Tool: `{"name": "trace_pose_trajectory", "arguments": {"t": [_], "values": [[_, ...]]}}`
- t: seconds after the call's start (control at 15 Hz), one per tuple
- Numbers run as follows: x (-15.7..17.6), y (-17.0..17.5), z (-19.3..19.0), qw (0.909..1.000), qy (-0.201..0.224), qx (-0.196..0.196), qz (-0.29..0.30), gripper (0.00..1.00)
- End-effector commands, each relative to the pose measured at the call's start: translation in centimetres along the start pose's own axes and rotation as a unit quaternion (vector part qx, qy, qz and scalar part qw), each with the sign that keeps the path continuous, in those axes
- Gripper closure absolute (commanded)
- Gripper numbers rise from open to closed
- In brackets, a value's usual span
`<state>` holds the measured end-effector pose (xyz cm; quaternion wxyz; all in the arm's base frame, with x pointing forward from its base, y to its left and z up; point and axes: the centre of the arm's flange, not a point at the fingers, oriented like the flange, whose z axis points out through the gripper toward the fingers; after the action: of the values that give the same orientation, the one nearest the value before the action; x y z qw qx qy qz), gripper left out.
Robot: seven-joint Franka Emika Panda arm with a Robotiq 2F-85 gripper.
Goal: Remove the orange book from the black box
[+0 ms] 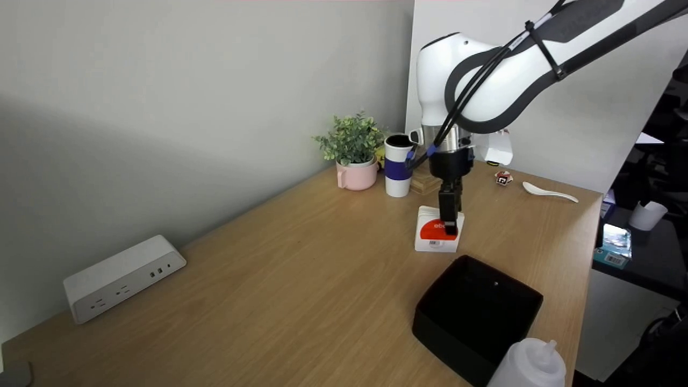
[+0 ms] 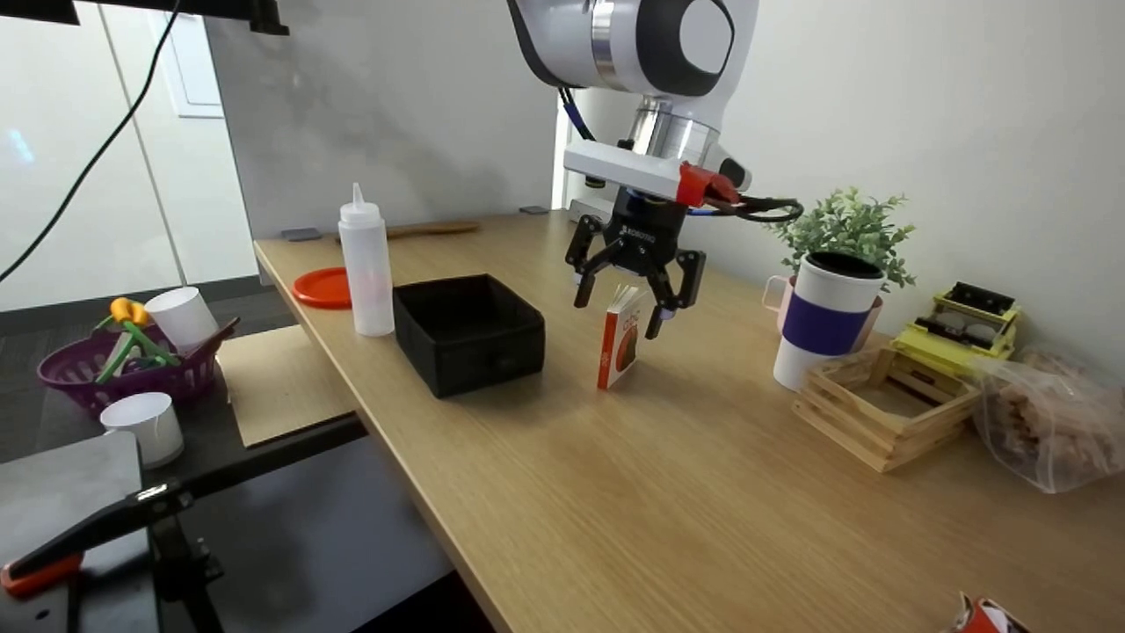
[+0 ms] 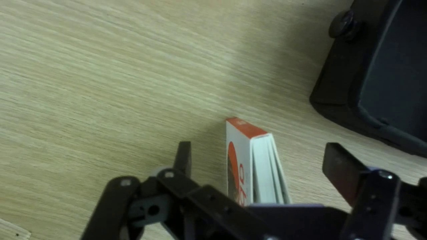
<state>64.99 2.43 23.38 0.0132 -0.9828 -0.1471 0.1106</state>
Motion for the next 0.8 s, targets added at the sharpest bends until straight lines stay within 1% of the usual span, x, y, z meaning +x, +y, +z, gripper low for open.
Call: {"name": "trace_pose_trajectory", "arguments": {"t": [0.0, 0.4, 0.47, 0.53, 0.6, 0.73], "values": [[-4.8, -2.0, -1.9, 0.9993, 0.023, -0.012, 0.029, 0.0], [-10.4, -5.3, -5.3, 0.9955, 0.045, -0.028, 0.079, 0.0], [-11.2, -5.9, -5.7, 0.9949, 0.048, -0.028, 0.084, 0.0], [-11.8, -6.4, -6.1, 0.9952, 0.05, -0.015, 0.083, 0.0], [-8.7, -5.0, -5.7, 0.9963, 0.036, -0.018, 0.076, 0.0], [-10.1, -5.8, -6.4, 0.996, 0.039, -0.019, 0.078, 0.0]]}}
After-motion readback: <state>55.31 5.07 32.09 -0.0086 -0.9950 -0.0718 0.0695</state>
